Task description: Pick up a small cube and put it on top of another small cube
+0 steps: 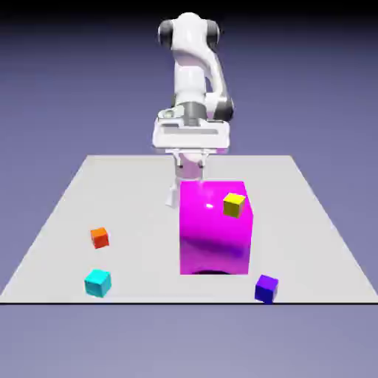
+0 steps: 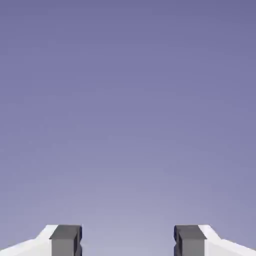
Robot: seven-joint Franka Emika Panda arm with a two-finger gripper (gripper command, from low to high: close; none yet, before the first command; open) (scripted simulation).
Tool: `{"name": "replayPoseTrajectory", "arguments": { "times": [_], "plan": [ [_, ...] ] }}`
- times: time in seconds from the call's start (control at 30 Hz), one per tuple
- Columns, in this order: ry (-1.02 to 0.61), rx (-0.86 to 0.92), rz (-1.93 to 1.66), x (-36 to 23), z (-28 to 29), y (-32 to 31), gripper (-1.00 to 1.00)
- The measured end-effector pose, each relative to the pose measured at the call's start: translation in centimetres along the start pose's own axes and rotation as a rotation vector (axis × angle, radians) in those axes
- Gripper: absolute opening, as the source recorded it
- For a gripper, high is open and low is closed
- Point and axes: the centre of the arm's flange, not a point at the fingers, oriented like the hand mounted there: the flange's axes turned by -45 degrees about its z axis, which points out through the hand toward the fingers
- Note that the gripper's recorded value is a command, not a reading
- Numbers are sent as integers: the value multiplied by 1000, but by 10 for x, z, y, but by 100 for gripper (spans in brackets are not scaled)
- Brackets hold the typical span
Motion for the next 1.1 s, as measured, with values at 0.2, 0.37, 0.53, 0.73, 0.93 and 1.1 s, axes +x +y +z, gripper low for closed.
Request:
{"name": "replayPoseTrajectory", "arguments": {
  "times": [0.2,0.37,0.53,0.73,0.93,1.1],
  "plan": [
    [-233,22,-219,21,59,-49,0],
    [-416,42,-393,26,109,-93,0],
    [-583,64,-560,22,155,-139,0],
    [-764,87,-733,9,206,-187,0],
    [-921,110,-882,-8,250,-231,0],
    [-1040,127,-978,-24,282,-260,0]
  ]
}}
